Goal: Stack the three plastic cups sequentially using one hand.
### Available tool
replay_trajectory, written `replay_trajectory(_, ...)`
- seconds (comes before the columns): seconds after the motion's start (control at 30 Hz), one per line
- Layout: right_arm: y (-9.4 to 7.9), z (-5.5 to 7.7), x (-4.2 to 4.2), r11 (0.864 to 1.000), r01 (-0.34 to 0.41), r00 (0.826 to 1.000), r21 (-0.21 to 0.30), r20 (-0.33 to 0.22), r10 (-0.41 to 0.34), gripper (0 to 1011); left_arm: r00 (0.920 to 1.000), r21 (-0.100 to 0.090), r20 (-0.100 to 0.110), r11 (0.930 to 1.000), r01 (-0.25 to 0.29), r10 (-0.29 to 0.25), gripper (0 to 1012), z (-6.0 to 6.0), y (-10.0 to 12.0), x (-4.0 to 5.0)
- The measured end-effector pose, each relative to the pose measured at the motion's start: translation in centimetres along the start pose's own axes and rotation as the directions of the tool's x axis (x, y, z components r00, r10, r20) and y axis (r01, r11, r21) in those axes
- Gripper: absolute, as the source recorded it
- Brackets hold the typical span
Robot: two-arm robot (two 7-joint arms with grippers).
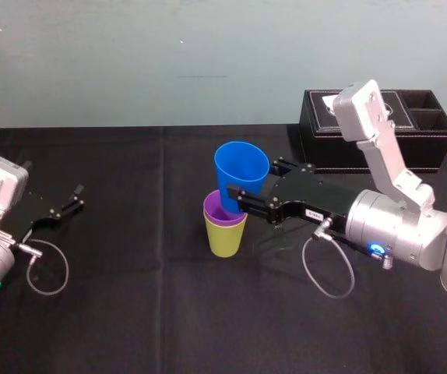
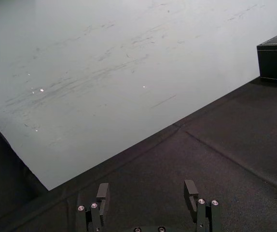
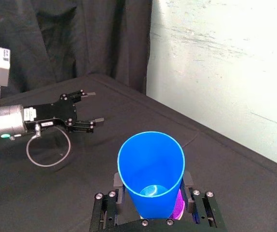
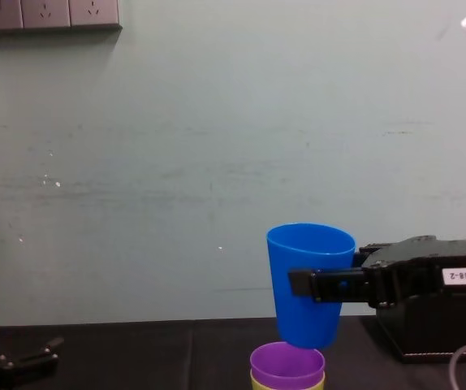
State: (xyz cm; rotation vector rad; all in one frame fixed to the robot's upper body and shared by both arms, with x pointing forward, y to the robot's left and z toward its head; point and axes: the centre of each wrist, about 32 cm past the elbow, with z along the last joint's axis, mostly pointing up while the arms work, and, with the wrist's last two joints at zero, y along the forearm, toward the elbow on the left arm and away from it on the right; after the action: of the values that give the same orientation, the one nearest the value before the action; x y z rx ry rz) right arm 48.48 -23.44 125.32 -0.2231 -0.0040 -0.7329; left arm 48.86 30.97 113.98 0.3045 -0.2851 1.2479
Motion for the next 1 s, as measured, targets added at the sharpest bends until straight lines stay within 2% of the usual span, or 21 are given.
replay_trajectory(0.4, 1.4, -0.5, 0.13, 1.000, 0.001, 1.000, -0.016, -0.005, -0.001, 705, 1.0000, 0.000, 0.000, 1.0000, 0.000, 0.000, 1010, 0.0, 0.0, 0.00)
replay_trajectory(1.0, 2.2, -1.3, 0.29, 0.999, 0.002, 1.000, -0.033, -0.012, -0.003, 705, 1.0000, 0.000, 0.000, 1.0000, 0.000, 0.000, 1010, 0.0, 0.0, 0.00)
